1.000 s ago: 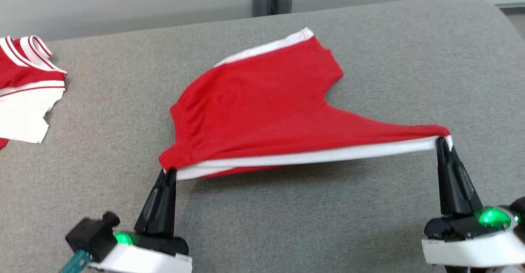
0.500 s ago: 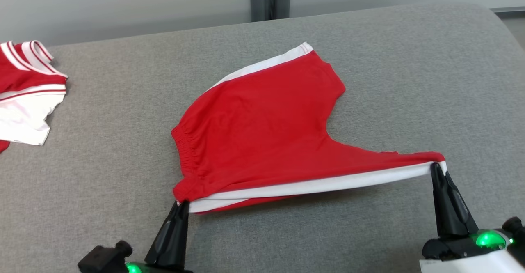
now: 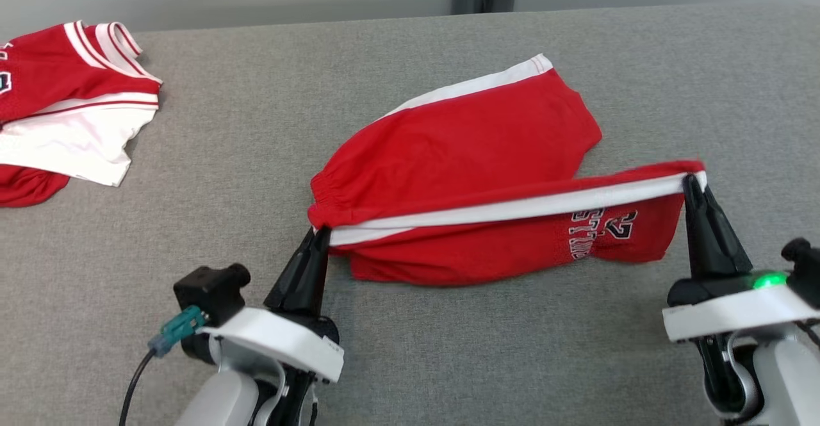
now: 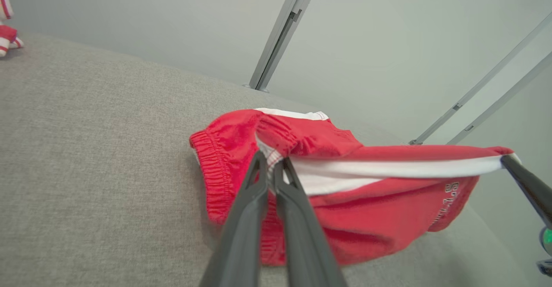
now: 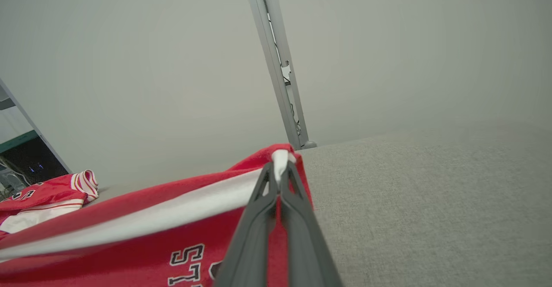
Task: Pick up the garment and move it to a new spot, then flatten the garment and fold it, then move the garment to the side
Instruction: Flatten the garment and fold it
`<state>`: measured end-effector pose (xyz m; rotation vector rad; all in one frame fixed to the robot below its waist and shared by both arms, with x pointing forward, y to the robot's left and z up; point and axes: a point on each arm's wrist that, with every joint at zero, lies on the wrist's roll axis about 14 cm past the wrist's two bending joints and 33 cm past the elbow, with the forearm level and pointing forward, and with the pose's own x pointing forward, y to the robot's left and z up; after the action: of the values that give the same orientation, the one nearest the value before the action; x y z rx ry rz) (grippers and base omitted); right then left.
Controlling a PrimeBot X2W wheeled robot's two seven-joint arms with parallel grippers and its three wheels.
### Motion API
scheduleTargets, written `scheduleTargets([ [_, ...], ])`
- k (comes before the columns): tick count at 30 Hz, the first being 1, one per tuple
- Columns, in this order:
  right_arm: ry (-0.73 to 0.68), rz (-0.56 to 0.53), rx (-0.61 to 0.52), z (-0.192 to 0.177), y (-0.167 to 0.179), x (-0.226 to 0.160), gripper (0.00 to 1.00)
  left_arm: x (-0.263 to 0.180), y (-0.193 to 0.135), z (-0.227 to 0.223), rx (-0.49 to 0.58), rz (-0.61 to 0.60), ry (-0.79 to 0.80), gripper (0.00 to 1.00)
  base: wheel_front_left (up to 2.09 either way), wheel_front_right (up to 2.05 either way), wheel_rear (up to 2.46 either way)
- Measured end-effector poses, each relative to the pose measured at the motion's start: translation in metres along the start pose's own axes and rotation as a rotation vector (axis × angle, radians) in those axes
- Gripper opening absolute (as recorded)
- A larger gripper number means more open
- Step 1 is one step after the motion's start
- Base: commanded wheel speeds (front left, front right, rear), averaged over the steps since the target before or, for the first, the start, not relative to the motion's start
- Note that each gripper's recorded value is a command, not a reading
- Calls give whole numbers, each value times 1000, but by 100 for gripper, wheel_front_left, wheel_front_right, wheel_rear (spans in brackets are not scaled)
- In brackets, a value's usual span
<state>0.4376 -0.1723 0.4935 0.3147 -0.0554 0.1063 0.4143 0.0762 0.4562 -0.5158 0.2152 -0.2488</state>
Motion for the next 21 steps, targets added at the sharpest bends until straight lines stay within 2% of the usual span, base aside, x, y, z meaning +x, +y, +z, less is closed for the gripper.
scheduleTargets([
  [12,122,113,-78,-25,19,95,0,58,36,2,26,99,63,0,0,0,0],
  [21,246,139,-114,-61,26,136,0,81,59,-10,49,153,137,0,0,0,0],
])
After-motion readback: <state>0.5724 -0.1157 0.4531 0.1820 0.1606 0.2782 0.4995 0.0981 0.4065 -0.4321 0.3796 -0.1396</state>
